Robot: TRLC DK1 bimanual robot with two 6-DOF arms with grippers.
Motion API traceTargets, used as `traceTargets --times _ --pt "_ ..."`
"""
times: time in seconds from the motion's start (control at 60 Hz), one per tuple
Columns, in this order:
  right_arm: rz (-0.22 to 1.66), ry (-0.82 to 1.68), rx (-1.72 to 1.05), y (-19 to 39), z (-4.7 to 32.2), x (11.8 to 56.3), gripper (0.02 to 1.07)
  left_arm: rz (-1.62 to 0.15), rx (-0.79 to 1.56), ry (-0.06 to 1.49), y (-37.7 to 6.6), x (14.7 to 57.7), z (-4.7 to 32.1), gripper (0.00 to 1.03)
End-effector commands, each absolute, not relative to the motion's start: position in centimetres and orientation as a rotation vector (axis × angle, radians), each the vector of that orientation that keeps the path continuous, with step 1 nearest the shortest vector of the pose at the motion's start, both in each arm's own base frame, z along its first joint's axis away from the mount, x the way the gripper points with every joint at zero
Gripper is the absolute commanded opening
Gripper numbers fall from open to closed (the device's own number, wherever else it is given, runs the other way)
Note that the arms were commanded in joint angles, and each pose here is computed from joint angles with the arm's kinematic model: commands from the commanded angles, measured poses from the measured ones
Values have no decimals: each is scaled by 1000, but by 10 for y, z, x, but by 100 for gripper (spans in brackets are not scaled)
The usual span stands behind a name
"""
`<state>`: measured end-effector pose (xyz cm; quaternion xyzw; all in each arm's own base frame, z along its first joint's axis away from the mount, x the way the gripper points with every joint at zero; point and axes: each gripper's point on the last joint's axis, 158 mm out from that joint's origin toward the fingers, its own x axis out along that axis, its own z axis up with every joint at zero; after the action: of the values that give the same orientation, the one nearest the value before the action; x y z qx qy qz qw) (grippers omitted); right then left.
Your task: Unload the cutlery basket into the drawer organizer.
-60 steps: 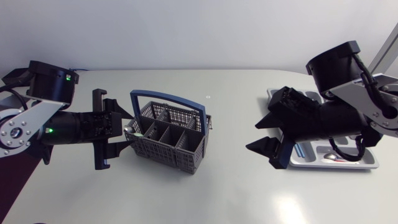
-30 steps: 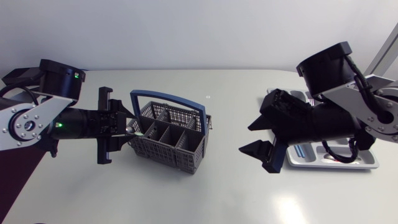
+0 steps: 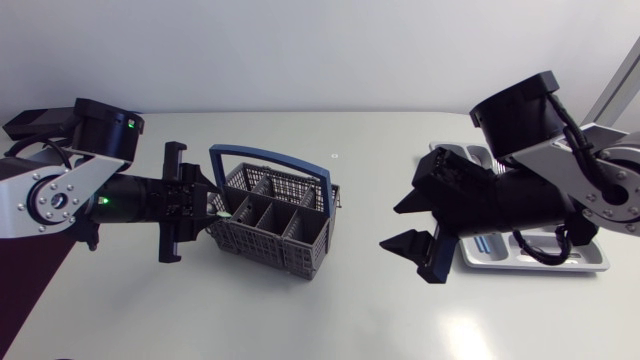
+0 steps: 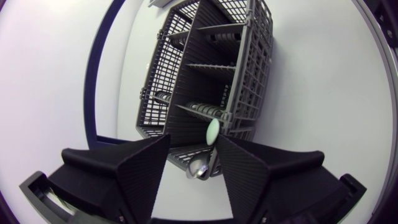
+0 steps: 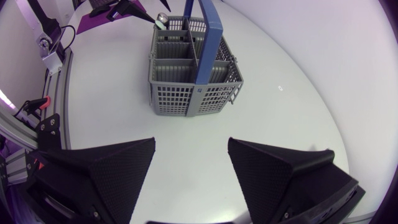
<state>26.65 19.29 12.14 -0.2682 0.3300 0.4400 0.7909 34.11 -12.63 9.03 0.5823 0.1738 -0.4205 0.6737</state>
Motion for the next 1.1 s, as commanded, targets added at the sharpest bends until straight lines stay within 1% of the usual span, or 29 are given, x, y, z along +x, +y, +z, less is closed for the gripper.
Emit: traceTargets --times 0.0,0.167,0.2,0.217,0.267,0.35,0.383,0.433,0.5,0.6,0.683,0.75,0.783,1.0,1.083 --pt "946 761 -563 192 104 260 86 -962 1357 379 -129 346 89 51" --pt "946 768 -564 192 101 259 86 -969 1374 369 -135 349 91 51" --pt "946 766 -564 192 101 259 86 -971 1380 371 -135 349 91 49" --pt "946 768 -564 192 100 259 86 -979 1387 372 -136 348 89 46" --pt "945 765 -564 192 101 259 86 -991 1396 374 -137 347 87 43" --pt "946 764 -565 192 100 259 86 -1009 1419 371 -140 348 83 33" --pt "947 765 -567 192 99 259 86 -1019 1426 370 -142 348 82 28" --pt "948 768 -568 191 98 258 86 -1024 1441 366 -143 349 81 24" --pt "949 770 -570 190 96 258 86 -1022 1459 374 -143 351 80 23" --pt "947 762 -571 190 96 259 86 -1015 1474 380 -142 355 81 12" --pt "943 763 -570 188 95 260 88 -1007 1485 380 -142 358 83 6" --pt "946 765 -574 188 93 259 88 -995 1491 385 -142 361 87 6" --pt "947 762 -577 188 94 258 88 -988 1490 383 -143 363 89 3" --pt "943 758 -576 186 94 256 88 -973 1450 402 -145 369 103 3" --pt "940 747 -573 185 97 255 88 -977 1410 402 -148 367 119 3"
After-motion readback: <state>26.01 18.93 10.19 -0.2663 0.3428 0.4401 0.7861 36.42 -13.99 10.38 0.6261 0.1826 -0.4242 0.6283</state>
